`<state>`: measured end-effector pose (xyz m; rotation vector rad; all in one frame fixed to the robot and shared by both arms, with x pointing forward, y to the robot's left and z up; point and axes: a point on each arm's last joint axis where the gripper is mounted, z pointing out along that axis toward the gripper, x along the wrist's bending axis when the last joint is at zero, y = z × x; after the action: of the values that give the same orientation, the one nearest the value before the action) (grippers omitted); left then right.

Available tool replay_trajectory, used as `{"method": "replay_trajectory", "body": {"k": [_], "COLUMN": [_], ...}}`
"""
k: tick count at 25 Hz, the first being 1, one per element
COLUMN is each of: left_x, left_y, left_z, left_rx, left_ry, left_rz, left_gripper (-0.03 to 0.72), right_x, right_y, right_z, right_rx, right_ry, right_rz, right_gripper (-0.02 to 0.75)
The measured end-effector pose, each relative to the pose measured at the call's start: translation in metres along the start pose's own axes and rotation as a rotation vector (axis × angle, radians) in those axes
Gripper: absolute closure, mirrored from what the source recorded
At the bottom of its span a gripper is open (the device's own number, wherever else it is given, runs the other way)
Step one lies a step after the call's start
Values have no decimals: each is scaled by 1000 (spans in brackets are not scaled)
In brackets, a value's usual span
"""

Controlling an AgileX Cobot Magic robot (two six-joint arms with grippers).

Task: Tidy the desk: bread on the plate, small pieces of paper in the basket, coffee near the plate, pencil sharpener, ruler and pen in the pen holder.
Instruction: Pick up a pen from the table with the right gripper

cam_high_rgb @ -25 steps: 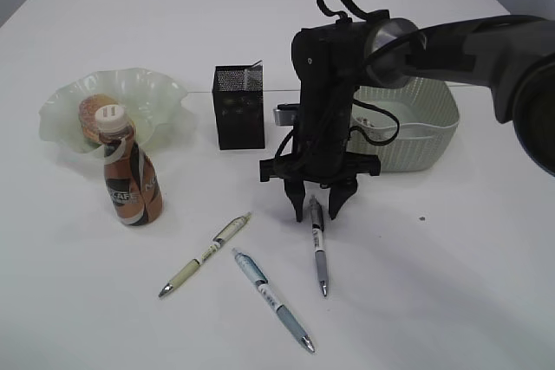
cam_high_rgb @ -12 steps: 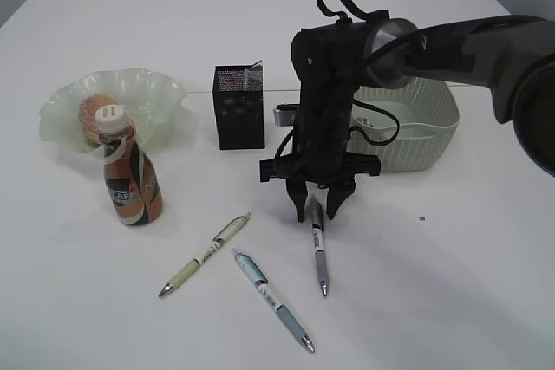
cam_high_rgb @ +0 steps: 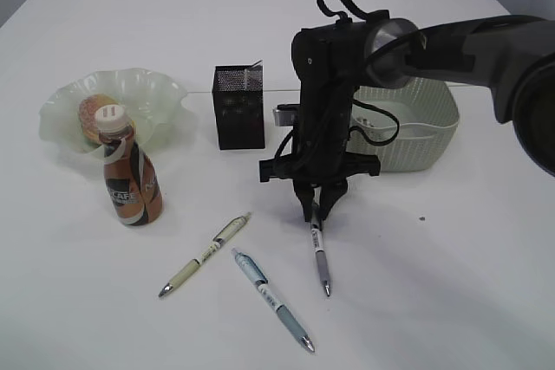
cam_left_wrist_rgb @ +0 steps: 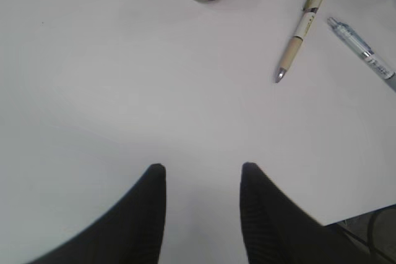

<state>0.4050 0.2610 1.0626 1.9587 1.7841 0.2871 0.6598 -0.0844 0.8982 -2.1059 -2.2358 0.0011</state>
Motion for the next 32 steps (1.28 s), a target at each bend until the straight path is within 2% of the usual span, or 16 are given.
{"method": "replay_trajectory", "body": {"k": [4, 13, 16, 22, 32], "left_x": [0, 0, 0, 0, 0], "left_y": [0, 0, 0, 0, 0], "left_z": [0, 0, 0, 0, 0], "left_rx": [-2, -2, -2, -2, -2], "left_ry": [0, 0, 0, 0, 0], "left_rz": [0, 2, 2, 2, 2], "left_gripper": [390, 390, 390, 390, 390], "right_x": [1, 2, 5, 11, 17], "right_y": [0, 1, 4, 14, 22], "right_z": [0, -2, -15, -48, -80], "right_rx": [4, -2, -42, -149, -253], "right_ry": [11, 18, 36, 72, 105], "right_rz": [-28, -91, -112, -146, -176], "right_gripper": [617, 626, 659, 668, 677]}}
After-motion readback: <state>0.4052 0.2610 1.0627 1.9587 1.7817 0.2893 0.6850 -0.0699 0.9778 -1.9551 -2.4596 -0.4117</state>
